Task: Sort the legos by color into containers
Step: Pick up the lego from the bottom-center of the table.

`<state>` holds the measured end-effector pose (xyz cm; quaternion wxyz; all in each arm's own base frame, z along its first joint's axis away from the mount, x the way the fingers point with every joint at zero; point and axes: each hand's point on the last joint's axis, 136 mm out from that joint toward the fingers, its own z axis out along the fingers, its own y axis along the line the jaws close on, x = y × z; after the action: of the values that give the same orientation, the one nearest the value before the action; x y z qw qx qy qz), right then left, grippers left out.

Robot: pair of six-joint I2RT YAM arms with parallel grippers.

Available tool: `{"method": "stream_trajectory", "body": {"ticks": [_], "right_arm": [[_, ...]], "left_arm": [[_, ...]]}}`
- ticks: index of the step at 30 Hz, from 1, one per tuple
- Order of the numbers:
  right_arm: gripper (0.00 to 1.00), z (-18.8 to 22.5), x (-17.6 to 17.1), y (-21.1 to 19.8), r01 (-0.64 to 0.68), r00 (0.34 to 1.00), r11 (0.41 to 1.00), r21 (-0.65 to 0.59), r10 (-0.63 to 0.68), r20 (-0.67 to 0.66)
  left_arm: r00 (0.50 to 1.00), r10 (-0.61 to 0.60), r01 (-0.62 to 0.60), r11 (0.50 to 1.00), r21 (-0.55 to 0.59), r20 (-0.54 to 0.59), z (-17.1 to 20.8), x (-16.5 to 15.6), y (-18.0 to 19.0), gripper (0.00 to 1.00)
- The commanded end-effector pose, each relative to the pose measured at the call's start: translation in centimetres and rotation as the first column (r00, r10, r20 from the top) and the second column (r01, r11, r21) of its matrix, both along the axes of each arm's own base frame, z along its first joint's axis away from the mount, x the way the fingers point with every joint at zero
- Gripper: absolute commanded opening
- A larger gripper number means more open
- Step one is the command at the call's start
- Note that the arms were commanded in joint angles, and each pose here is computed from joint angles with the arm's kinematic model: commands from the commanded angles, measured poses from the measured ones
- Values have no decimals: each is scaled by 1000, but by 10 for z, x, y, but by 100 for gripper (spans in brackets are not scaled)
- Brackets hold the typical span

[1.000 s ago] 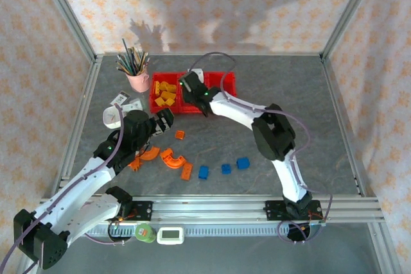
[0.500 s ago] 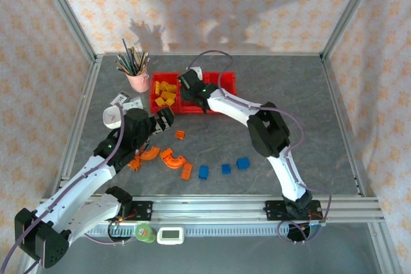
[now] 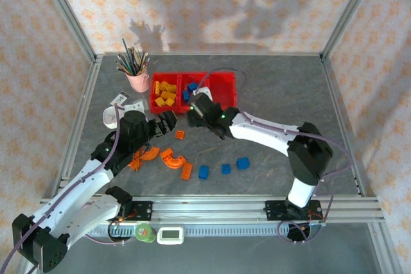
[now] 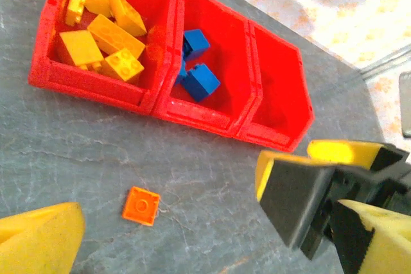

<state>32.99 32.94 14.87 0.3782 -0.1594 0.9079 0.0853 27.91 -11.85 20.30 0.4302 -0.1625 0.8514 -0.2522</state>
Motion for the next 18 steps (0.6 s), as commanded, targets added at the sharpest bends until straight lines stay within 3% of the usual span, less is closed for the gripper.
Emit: {"method": "stream_trajectory", "body": {"ticks": [1, 13, 18], "right_arm": [[85, -6, -26, -17, 6, 1000, 999, -35, -7, -30], [87, -58, -124, -21, -179, 964, 983, -49, 166, -208], [86, -74, -147, -19, -159, 957, 986, -54, 141, -255]], "left_arm": [[998, -34, 32, 999, -33, -49, -15, -12, -8, 99], [994, -38, 31, 997, -67, -101, -34, -30, -16, 99], [991, -40, 33, 998, -55, -124, -42, -34, -16, 99]]}}
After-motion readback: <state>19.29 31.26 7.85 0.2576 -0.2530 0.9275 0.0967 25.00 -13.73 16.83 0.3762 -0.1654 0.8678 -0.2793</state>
